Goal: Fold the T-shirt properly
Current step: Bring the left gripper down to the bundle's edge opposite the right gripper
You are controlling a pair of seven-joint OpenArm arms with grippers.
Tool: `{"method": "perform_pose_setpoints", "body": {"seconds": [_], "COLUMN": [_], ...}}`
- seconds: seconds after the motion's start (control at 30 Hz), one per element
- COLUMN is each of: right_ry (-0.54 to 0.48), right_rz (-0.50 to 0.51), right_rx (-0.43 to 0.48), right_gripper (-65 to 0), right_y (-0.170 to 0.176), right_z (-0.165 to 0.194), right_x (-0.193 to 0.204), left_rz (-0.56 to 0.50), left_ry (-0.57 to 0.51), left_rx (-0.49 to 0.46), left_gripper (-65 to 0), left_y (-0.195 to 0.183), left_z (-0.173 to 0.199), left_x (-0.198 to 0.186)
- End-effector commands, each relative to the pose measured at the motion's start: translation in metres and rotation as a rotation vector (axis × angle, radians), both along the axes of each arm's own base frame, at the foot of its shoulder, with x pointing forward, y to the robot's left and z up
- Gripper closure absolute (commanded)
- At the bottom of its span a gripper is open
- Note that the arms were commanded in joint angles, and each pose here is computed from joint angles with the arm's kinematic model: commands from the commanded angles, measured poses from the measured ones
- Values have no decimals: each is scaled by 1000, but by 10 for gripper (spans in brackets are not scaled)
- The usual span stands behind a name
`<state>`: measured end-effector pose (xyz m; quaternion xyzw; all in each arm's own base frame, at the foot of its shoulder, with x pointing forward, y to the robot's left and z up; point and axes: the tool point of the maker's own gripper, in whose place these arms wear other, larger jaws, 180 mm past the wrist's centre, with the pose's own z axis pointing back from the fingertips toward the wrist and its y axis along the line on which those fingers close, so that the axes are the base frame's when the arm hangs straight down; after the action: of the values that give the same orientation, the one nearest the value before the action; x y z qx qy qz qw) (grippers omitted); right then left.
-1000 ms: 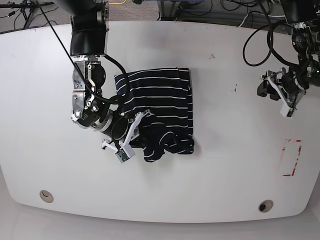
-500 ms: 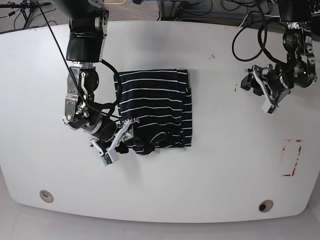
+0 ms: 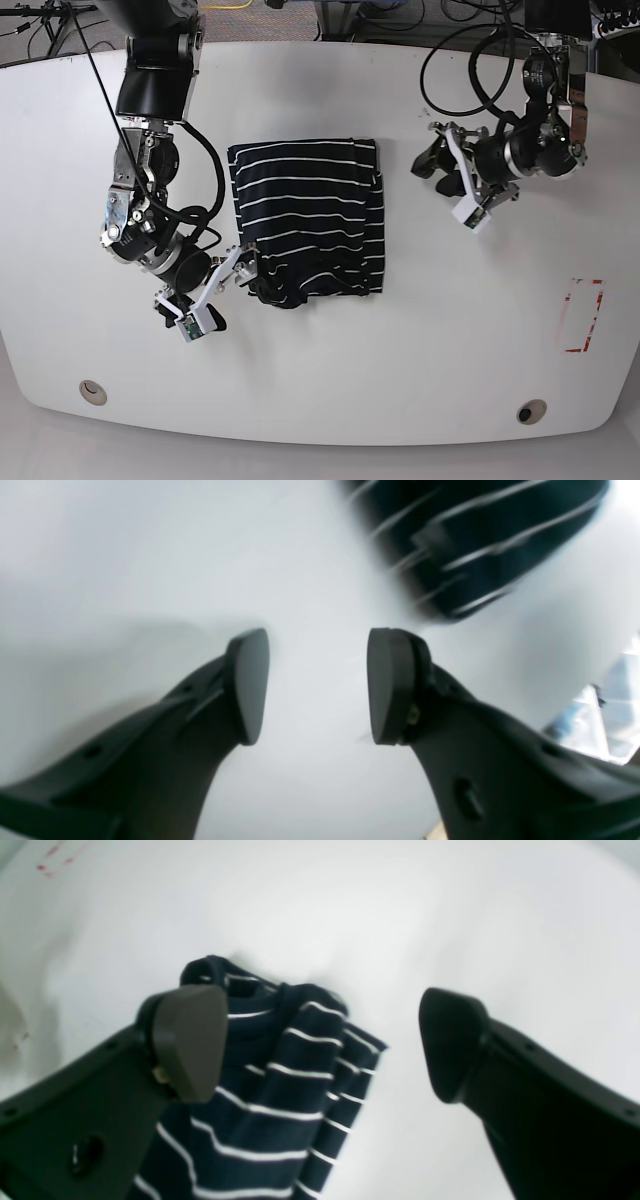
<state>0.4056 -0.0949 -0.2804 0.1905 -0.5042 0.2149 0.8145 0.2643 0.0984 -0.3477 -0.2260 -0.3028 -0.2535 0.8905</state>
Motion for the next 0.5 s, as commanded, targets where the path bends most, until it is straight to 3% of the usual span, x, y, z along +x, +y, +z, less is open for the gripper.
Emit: {"method": "perform_pose_setpoints", "body": {"seconds": [0.0,0.13,0.37,0.47], "right_ry": [-67,-62,-12,42], "right_rz": [20,29,35,26], "right_rx": [-10,-35,-36,-23], "right_gripper": [-582,-561,-406,-419], "right_y": [5,7,9,7], "right_z": [22,17,-2,-20], "right_x": [-6,-27,-42,-40], "left_rz": [-18,-39,-15,21], "left_ry": [-83,-98,-94,-115], "left_rx": [-64,-154,-214,-226], "left_gripper": [-299,-299,-299,-299], "left_y": [-22,-60,-96,-105], "left_z": [24,35,31,30], "left_x": [17,28,47,55]}}
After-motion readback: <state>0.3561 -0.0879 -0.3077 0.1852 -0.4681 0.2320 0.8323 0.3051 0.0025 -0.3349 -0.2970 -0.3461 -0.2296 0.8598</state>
